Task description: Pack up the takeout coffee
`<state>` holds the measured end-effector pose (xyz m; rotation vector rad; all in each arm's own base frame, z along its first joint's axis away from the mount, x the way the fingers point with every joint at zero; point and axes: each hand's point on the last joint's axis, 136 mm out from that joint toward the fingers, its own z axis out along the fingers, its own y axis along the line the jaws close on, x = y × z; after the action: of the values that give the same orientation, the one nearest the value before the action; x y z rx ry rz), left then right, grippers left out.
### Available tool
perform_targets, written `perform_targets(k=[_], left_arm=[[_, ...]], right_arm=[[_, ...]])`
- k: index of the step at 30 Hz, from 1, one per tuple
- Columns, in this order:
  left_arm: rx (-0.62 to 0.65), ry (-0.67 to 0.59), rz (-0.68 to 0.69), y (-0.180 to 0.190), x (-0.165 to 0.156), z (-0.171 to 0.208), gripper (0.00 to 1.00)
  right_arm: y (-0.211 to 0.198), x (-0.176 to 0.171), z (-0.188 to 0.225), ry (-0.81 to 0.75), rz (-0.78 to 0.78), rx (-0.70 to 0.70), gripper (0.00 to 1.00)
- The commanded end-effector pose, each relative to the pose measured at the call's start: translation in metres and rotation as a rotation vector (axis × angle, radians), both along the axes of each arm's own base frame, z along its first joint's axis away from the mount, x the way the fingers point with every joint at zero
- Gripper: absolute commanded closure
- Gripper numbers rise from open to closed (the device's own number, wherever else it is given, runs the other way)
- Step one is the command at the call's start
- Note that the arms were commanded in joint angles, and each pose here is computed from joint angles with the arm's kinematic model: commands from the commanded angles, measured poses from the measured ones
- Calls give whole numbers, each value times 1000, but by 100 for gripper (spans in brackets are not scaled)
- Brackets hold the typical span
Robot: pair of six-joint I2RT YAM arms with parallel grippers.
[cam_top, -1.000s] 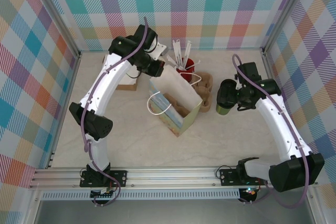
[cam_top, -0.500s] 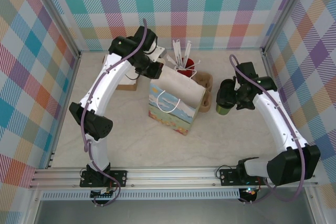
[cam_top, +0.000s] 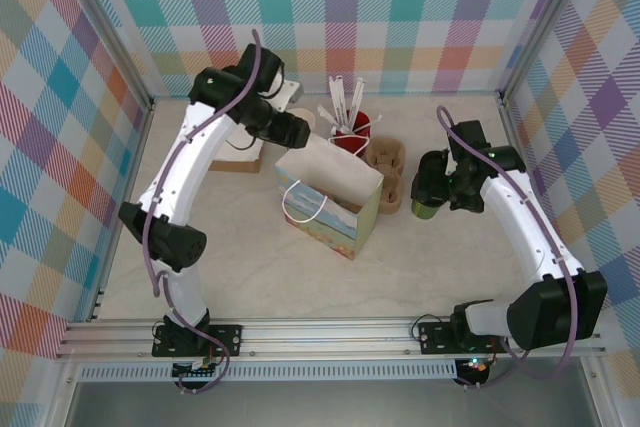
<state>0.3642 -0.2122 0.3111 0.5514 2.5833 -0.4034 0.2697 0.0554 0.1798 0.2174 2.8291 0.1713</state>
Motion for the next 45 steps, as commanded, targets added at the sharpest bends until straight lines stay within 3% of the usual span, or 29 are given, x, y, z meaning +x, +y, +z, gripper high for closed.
perform_targets(k=[1, 9, 15, 31, 45], left_arm=[[-53, -106, 59, 17, -8, 38, 28], [-194, -242, 150, 34, -25, 66, 17], [-256, -237, 116, 33, -51, 66, 15], [-184, -234, 191, 61, -75, 37, 12], [-151, -229, 193, 66, -77, 26, 11]], right_arm=[[1, -6, -3, 43, 7, 9, 0], [1, -10, -6, 76, -4, 14, 0], [1, -12, -12, 115, -12, 14, 0], [3, -5, -47, 244, -11, -7, 0], [0, 42, -67, 240, -3, -71, 0]])
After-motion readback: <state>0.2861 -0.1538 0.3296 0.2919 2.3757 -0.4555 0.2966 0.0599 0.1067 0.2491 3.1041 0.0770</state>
